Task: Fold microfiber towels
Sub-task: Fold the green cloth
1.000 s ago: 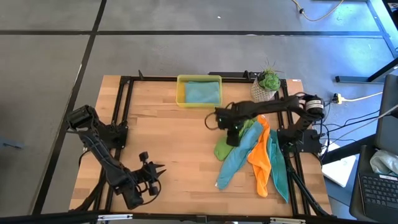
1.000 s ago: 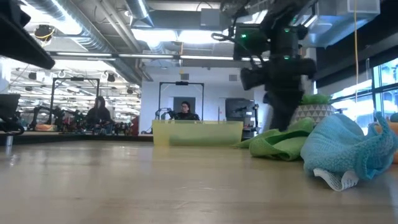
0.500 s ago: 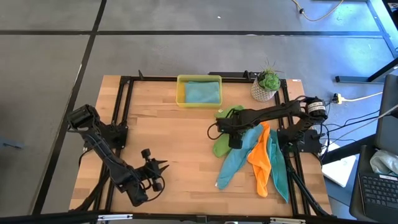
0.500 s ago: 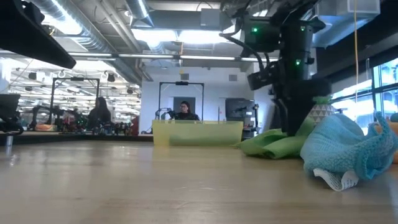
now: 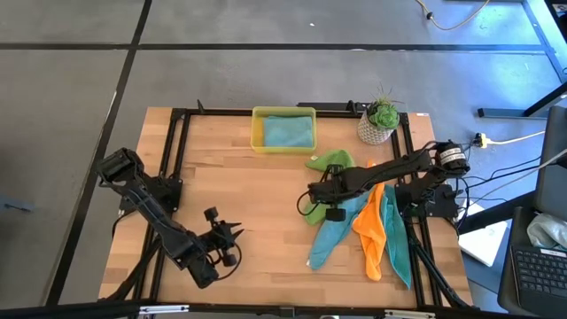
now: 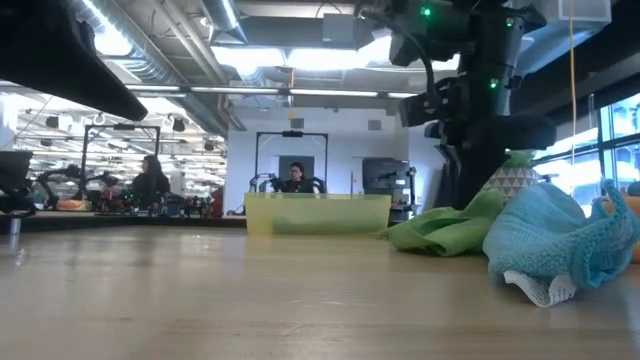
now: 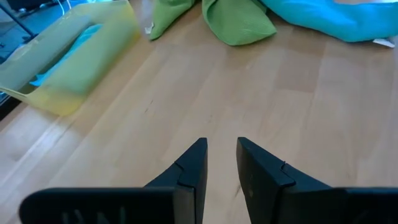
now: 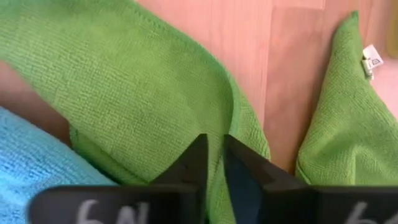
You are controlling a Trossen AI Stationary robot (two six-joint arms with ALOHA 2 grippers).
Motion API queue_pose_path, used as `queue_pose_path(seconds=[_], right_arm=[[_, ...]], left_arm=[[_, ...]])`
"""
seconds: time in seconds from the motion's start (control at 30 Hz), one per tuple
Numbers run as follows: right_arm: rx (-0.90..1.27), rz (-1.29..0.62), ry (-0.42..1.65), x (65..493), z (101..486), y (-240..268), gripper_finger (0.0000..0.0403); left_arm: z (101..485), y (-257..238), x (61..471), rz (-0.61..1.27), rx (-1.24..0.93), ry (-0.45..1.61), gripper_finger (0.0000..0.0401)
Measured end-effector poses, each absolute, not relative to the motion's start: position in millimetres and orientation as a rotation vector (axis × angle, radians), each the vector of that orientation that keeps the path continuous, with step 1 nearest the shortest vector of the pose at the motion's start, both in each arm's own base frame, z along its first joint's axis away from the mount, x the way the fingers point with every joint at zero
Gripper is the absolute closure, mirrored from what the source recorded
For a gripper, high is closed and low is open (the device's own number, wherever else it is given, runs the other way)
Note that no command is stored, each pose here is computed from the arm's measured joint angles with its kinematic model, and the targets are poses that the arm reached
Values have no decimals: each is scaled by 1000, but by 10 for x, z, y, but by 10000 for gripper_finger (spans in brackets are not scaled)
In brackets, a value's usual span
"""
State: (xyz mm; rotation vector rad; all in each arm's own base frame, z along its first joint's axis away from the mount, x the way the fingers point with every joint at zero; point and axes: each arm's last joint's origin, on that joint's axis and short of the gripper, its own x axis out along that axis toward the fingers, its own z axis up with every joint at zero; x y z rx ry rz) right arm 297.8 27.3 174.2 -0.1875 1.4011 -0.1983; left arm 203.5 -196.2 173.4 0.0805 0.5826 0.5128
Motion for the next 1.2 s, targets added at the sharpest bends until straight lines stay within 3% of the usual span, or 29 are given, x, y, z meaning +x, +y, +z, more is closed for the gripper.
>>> queue_pose_path(seconds=[0.27, 0.4, 0.53, 0.77, 0.97, 1.2], right_arm=[[-195, -214, 1306, 3008, 1628, 249, 231], [-228, -275, 1311, 2931, 1493, 170, 208], [-265, -306, 1311, 2905, 1458, 146, 244], [-339, -240, 1266, 2997, 1549, 213, 389], [-316, -190, 1214, 3069, 1621, 317, 398], [-442, -207, 1059, 3275, 1947, 533, 400]], left_arm=[[1738, -2012, 2013, 491, 60, 572, 323], [1737, -2015, 2009, 489, 63, 572, 323], [1737, -1999, 2020, 488, 97, 581, 323], [1761, -1858, 2166, 578, 118, 514, 323], [1777, -1679, 2445, 575, 135, 569, 318], [1871, -1499, 2840, 401, 148, 599, 299]])
